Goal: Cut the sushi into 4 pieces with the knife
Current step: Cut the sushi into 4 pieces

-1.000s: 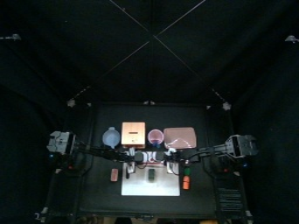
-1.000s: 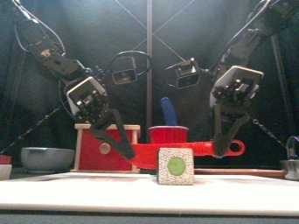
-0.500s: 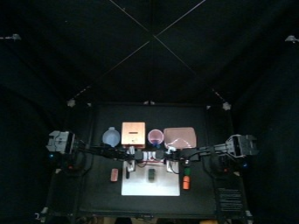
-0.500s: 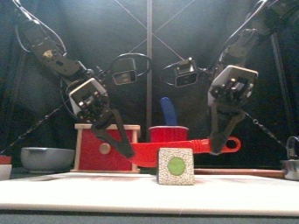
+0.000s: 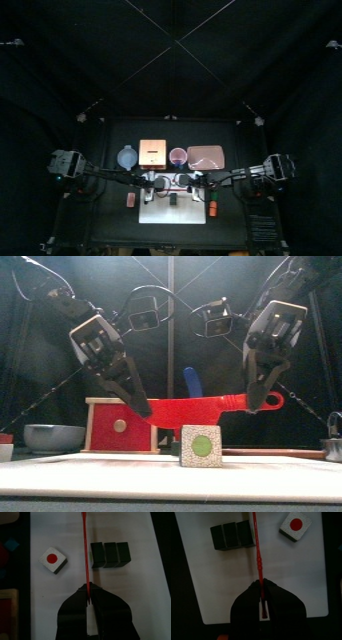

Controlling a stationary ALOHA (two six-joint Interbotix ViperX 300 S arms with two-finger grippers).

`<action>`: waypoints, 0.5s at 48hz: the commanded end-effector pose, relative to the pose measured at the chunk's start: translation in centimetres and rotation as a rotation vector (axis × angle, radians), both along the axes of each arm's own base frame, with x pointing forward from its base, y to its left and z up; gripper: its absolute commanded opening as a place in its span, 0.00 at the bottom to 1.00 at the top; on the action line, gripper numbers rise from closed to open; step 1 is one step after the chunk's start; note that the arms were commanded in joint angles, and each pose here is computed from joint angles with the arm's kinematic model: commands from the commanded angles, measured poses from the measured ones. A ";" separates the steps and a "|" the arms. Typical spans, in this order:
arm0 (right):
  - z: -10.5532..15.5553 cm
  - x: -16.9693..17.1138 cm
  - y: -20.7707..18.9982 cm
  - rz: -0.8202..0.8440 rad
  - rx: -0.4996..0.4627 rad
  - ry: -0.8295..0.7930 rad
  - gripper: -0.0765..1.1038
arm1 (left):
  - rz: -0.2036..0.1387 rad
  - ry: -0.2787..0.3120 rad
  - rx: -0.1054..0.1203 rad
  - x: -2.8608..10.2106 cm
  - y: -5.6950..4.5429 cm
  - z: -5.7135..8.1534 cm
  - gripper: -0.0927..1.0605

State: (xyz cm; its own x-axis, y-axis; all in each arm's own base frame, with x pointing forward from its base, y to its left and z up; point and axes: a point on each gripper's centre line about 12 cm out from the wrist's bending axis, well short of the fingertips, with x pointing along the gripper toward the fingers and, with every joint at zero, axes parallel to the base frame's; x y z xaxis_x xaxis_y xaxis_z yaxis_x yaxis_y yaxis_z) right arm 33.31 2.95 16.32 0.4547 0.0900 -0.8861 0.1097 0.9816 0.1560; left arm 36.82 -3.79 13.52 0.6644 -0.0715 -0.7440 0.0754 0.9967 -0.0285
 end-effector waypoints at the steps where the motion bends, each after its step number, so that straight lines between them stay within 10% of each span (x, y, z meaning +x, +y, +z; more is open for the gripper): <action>1: 1.2 0.0 0.6 0.004 0.017 -0.028 0.33 | -0.008 -0.011 -0.012 0.2 -0.7 0.6 0.46; 24: 0.1 0.0 1.6 0.023 0.029 0.003 0.33 | 0.010 0.029 -0.050 0.1 -1.5 -0.7 0.46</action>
